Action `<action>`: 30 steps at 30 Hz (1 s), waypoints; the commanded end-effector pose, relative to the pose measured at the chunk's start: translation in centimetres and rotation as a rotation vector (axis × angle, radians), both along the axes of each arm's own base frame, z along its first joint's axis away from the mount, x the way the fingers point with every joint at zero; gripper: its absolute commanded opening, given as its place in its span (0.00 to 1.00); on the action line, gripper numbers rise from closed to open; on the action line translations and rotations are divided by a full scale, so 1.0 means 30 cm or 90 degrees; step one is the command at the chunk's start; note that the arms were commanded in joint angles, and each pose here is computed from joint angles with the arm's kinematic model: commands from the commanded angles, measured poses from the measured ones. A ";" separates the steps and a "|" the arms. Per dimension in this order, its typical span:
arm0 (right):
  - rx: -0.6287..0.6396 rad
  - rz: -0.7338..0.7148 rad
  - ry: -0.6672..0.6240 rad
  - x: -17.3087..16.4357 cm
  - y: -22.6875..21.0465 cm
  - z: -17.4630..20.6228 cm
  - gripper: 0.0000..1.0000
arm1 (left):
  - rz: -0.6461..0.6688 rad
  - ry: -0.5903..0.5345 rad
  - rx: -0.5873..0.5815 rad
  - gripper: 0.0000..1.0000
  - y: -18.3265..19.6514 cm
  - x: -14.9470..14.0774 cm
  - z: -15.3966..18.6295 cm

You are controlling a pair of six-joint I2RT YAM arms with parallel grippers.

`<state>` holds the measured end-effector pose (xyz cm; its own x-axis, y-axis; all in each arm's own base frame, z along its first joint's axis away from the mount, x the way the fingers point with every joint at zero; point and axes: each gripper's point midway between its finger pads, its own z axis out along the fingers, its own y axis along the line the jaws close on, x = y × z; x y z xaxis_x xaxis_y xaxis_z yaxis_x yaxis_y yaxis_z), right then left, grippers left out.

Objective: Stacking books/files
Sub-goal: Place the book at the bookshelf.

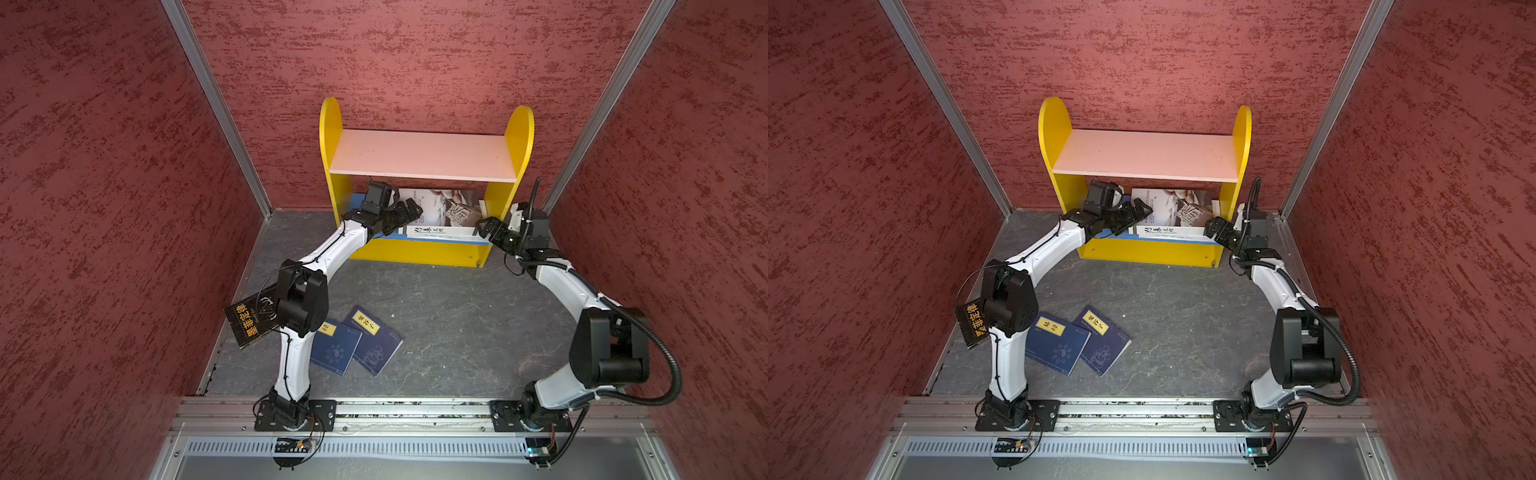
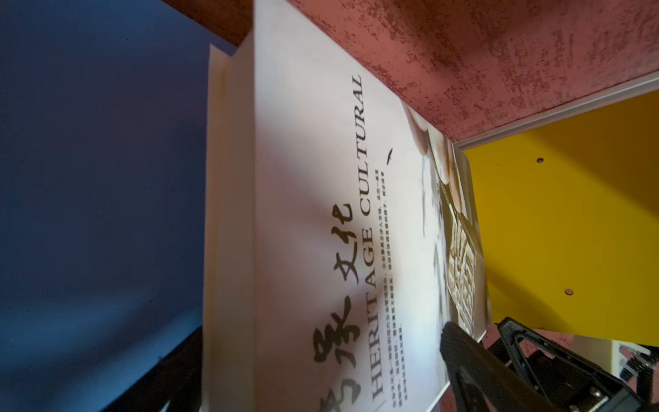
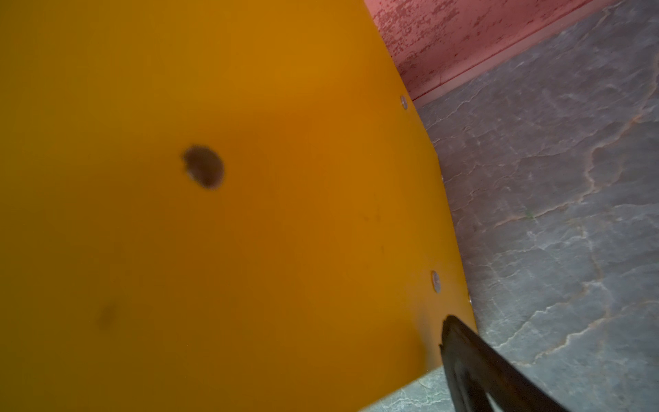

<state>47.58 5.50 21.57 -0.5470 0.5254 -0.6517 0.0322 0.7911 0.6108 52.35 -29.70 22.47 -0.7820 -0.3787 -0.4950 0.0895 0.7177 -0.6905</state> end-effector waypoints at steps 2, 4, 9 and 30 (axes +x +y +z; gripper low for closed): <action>0.009 0.016 -0.017 0.001 0.017 0.016 0.98 | 0.076 -0.040 0.044 0.99 0.077 0.001 0.103; 0.010 0.015 -0.017 0.001 0.016 0.016 0.98 | 0.097 -0.025 0.066 0.99 0.102 -0.006 0.081; 0.012 0.012 -0.018 -0.007 0.014 0.016 0.98 | 0.049 -0.078 0.031 0.99 0.055 -0.030 0.126; 0.008 -0.003 -0.021 -0.026 0.002 0.024 0.96 | -0.088 -0.141 -0.042 1.00 -0.125 -0.025 0.190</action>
<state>47.09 5.72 21.05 -0.5535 0.5353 -0.6380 0.0323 0.7793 0.6258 51.31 -31.98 28.06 -0.7053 -0.3501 -0.6165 0.2718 0.6696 -0.6912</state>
